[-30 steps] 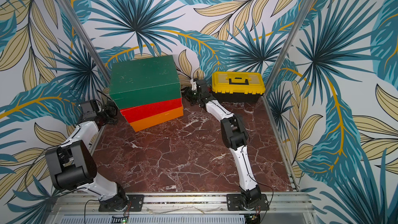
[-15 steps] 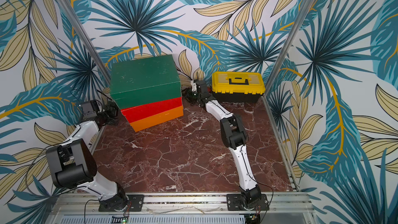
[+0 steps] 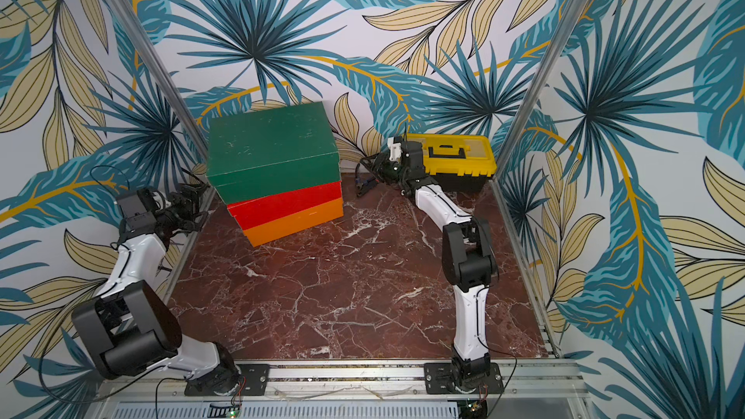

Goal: Stack the shoeboxes
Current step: Move the shoebox to the shoebox.

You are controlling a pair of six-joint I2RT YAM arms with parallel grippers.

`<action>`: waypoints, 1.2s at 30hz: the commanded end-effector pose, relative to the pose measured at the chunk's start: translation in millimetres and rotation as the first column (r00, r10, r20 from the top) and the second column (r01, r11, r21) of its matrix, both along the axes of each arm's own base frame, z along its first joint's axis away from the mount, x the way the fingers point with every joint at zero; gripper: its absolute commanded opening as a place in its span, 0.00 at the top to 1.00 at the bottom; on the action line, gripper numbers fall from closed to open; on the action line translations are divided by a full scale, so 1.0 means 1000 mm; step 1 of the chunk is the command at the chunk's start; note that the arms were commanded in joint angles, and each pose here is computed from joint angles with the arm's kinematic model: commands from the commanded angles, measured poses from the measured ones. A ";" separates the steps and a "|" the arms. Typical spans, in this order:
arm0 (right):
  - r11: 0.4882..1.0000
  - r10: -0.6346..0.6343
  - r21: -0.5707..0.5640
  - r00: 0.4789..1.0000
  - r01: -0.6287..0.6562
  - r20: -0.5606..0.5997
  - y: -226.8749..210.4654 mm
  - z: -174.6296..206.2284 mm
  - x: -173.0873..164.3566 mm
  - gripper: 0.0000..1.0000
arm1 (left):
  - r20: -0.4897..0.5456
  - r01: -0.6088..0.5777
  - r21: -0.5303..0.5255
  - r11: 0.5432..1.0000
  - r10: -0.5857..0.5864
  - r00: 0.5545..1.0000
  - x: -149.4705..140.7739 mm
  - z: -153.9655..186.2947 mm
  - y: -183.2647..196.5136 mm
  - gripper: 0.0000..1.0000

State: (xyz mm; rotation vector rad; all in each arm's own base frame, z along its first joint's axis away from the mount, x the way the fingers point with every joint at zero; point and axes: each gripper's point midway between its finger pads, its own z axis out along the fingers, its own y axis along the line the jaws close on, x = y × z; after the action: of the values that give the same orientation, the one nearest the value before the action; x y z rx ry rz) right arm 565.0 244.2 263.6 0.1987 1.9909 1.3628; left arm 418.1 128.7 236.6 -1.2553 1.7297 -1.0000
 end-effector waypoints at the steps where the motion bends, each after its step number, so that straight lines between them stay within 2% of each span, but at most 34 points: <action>1: 0.999 0.038 -0.024 0.998 -0.037 0.048 0.005 0.011 -0.027 0.63 | -0.020 -0.027 -0.023 0.999 0.026 0.999 -0.018 -0.011 0.006 0.06; 5: 0.998 0.058 0.001 0.992 -0.058 0.111 0.002 0.033 -0.064 0.62 | 0.026 -0.055 0.025 0.998 0.055 0.998 -0.031 0.010 0.008 0.06; 9: 0.995 0.095 0.001 0.986 -0.096 0.140 0.013 0.040 -0.097 0.62 | 0.078 -0.037 0.039 0.999 0.034 0.996 -0.033 0.035 0.002 0.06; 16: 0.975 0.222 -0.030 0.960 -0.220 0.170 0.067 0.052 -0.128 0.63 | 0.095 -0.023 0.065 0.998 0.017 0.995 -0.037 0.054 -0.002 0.05; 19: 0.972 0.236 -0.057 0.958 -0.229 0.162 0.081 0.051 -0.126 0.62 | 0.109 -0.011 0.068 0.998 0.003 0.994 -0.036 0.062 -0.004 0.05; 24: 0.971 0.237 -0.074 0.962 -0.229 0.133 0.093 0.044 -0.101 0.63 | 0.143 0.005 0.085 0.996 -0.017 0.990 -0.037 0.078 -0.008 0.05; 36: 0.970 0.228 -0.113 0.967 -0.215 0.115 0.104 0.045 -0.072 0.63 | 0.193 0.061 0.122 0.991 -0.084 0.978 -0.033 0.101 -0.019 0.05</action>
State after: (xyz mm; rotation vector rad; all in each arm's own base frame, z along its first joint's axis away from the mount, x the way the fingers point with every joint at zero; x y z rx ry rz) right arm 486.9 346.6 303.6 -0.1408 2.0173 1.4017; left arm 384.8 115.1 312.3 -1.0842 1.6691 -1.0203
